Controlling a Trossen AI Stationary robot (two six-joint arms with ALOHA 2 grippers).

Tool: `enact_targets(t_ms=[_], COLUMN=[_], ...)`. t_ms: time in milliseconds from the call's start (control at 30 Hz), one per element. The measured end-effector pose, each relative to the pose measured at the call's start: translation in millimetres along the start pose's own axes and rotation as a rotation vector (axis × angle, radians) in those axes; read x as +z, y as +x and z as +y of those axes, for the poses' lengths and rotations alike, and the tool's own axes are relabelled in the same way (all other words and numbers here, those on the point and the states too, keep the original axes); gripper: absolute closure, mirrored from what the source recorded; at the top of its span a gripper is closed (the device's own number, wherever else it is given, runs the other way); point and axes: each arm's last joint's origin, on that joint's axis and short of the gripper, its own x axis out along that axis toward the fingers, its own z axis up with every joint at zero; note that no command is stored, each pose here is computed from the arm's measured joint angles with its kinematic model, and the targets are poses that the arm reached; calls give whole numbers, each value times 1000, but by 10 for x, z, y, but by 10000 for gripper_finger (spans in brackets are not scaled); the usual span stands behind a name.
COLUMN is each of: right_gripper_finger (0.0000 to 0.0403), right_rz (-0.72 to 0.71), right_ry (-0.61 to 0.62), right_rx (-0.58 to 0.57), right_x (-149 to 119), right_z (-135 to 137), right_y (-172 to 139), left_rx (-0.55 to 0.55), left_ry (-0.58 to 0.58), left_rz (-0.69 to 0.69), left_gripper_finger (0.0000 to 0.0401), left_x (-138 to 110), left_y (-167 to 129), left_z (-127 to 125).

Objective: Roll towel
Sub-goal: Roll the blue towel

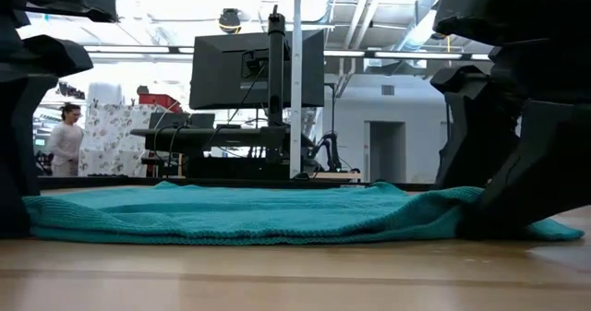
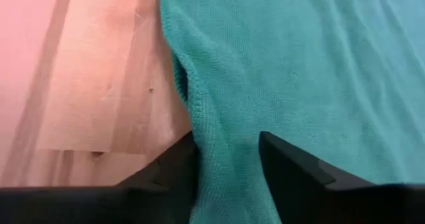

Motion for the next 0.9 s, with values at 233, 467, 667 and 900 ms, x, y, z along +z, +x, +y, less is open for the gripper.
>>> enact_targets(t_ms=[233,467,667,900], right_gripper_finger=[392,401,401,402], right_rz=[43,106,109,119], right_ry=[118,248,342,381], right_rx=[106,309,468,592], right_x=[24,38,-8,42], right_z=[-28,59,322,337], right_y=[-147,-371,-541,-750], left_rx=[-83,-313,-453,-617], left_ry=[-148,-242,-354,-363], left_rz=[19,23,32,60], left_gripper_finger=[400,401,401,401], left_x=[-17,11,18,99], left_y=[-193,-360,-444,-581], left_z=[6,-162,-290,-334])
